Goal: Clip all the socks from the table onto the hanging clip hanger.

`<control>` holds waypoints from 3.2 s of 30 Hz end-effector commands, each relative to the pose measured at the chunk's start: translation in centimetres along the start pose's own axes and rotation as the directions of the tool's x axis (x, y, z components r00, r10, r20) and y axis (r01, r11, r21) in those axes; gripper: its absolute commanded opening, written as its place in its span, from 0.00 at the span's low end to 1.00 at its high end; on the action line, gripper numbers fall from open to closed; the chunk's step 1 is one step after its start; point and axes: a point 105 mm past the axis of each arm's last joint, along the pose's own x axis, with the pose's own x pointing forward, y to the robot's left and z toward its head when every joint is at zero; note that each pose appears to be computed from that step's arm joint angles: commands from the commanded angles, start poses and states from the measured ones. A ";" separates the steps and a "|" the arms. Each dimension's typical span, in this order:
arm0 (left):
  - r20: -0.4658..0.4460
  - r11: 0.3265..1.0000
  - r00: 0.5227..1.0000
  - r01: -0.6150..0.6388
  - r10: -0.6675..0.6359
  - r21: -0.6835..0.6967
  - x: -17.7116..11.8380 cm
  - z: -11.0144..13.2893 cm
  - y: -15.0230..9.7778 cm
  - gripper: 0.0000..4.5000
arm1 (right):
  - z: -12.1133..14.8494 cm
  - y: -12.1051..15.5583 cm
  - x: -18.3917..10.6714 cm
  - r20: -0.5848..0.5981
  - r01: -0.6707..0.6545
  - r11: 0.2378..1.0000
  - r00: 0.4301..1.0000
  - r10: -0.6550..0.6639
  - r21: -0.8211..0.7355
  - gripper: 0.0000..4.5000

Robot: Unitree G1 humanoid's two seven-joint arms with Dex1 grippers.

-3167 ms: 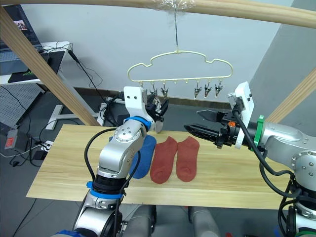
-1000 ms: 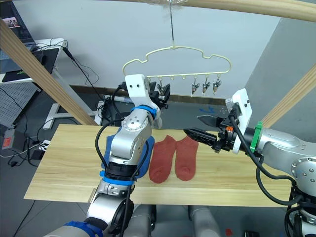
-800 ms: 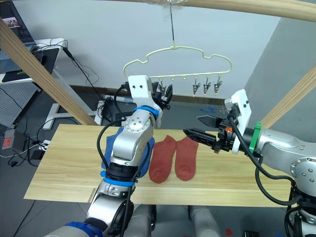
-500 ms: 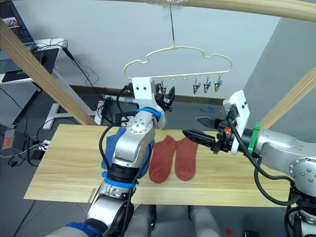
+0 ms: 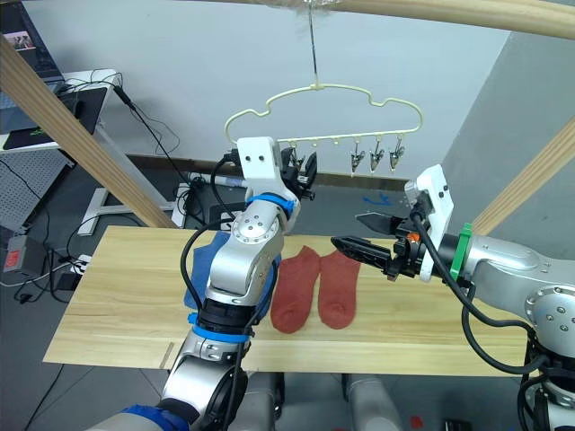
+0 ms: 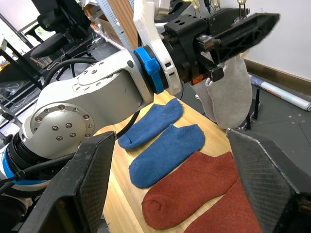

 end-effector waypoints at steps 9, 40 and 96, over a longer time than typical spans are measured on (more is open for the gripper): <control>0.051 1.000 0.999 0.011 -0.010 -0.022 -0.3 1.5 -0.4 0.01 | 0.6 0.4 -0.2 0.026 -0.005 0.999 1.000 0.006 -0.035 0.84; 0.074 0.996 0.994 0.078 -0.075 -0.050 -1.1 1.4 -0.7 0.34 | 1.0 0.3 0.0 0.054 -0.003 1.000 0.999 0.004 -0.020 0.84; 0.054 0.997 0.998 0.036 -0.032 -0.072 0.2 0.8 0.0 0.03 | 0.7 0.3 -0.1 0.041 0.003 1.000 0.999 -0.003 -0.019 0.84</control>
